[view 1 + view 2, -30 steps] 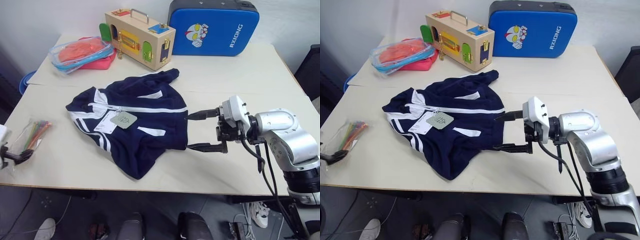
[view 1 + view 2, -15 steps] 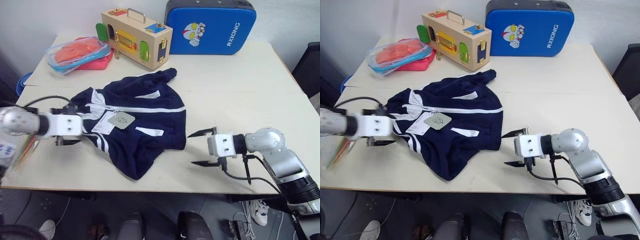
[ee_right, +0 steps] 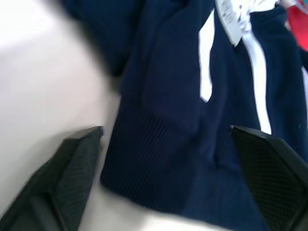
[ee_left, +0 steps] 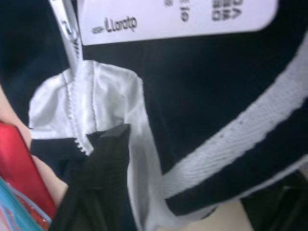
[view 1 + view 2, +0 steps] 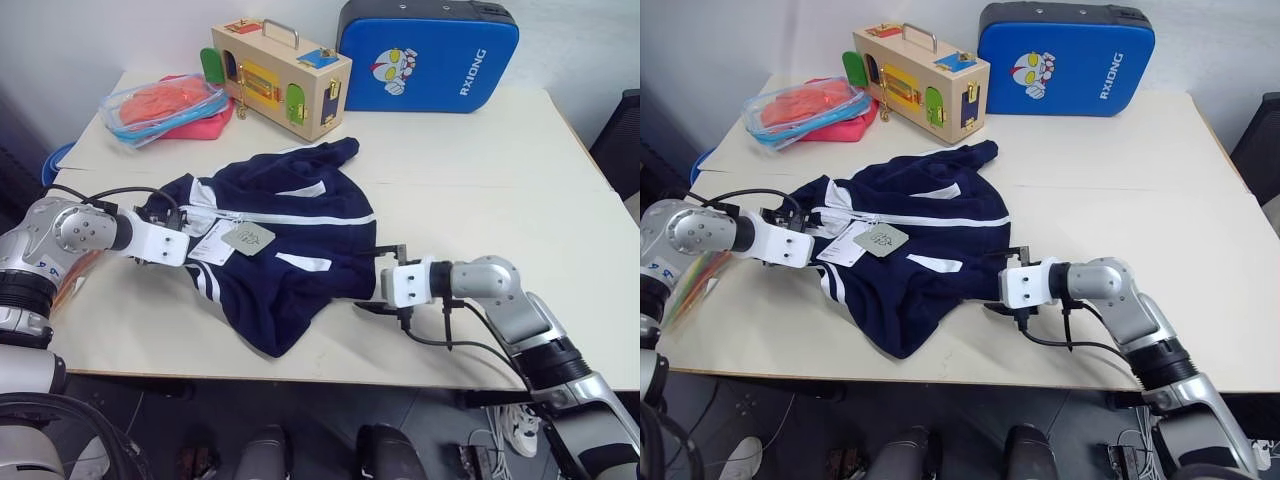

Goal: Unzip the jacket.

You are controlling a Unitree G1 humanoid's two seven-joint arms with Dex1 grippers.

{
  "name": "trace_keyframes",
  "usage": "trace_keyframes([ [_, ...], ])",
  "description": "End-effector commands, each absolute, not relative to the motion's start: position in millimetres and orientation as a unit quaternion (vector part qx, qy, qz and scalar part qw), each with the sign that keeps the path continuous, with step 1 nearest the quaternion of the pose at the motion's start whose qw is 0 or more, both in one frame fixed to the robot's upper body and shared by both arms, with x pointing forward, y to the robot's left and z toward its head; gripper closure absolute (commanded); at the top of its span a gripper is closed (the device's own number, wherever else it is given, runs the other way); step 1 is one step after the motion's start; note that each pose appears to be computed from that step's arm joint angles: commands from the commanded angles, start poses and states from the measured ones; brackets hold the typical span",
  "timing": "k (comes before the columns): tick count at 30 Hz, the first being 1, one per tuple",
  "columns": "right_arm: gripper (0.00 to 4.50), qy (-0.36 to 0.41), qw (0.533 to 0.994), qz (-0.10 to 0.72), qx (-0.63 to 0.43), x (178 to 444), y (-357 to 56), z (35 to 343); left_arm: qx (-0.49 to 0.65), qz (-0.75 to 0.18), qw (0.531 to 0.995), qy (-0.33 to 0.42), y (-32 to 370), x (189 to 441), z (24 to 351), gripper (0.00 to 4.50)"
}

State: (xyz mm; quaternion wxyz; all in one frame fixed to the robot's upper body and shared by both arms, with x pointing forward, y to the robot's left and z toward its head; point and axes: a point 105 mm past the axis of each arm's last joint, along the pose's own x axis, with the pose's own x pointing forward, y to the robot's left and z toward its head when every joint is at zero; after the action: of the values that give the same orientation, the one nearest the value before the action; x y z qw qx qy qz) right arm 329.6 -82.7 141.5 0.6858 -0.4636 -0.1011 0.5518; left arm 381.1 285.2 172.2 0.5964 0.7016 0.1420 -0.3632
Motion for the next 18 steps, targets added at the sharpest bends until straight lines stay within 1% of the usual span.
trace_keyframes([
  [1, 1.27, -0.116, 0.683, 0.548, -0.469, 332.5, -75.7, 142.9, 0.696, -0.362, 0.600, 0.155, 292.3, 378.6, 168.8, 2.68],
  [6, 3.02, -0.112, 0.686, 0.544, -0.470, 338.6, -74.2, 138.9, 0.690, -0.364, 0.605, 0.157, 293.4, 376.3, 166.9, 4.31],
  [7, 3.41, -0.111, 0.685, 0.544, -0.471, 339.1, -75.2, 137.9, 0.690, -0.365, 0.605, 0.158, 293.7, 375.6, 166.4, 4.50],
  [10, 4.40, -0.102, 0.683, 0.548, -0.472, 339.7, -80.6, 135.7, 0.687, -0.370, 0.604, 0.161, 294.7, 372.9, 164.2, 4.50],
  [11, 4.48, -0.100, 0.680, 0.549, -0.475, 339.7, -84.1, 135.9, 0.684, -0.373, 0.605, 0.162, 294.5, 371.5, 163.1, 4.50],
  [16, 4.48, -0.076, 0.682, 0.529, -0.499, 343.6, -115.6, 142.4, 0.659, -0.386, 0.630, 0.139, 280.1, 369.3, 162.7, 4.50],
  [18, 4.48, -0.029, 0.676, 0.532, -0.510, 339.2, -141.7, 138.1, 0.640, -0.410, 0.638, 0.120, 264.3, 364.3, 161.6, 4.50],
])
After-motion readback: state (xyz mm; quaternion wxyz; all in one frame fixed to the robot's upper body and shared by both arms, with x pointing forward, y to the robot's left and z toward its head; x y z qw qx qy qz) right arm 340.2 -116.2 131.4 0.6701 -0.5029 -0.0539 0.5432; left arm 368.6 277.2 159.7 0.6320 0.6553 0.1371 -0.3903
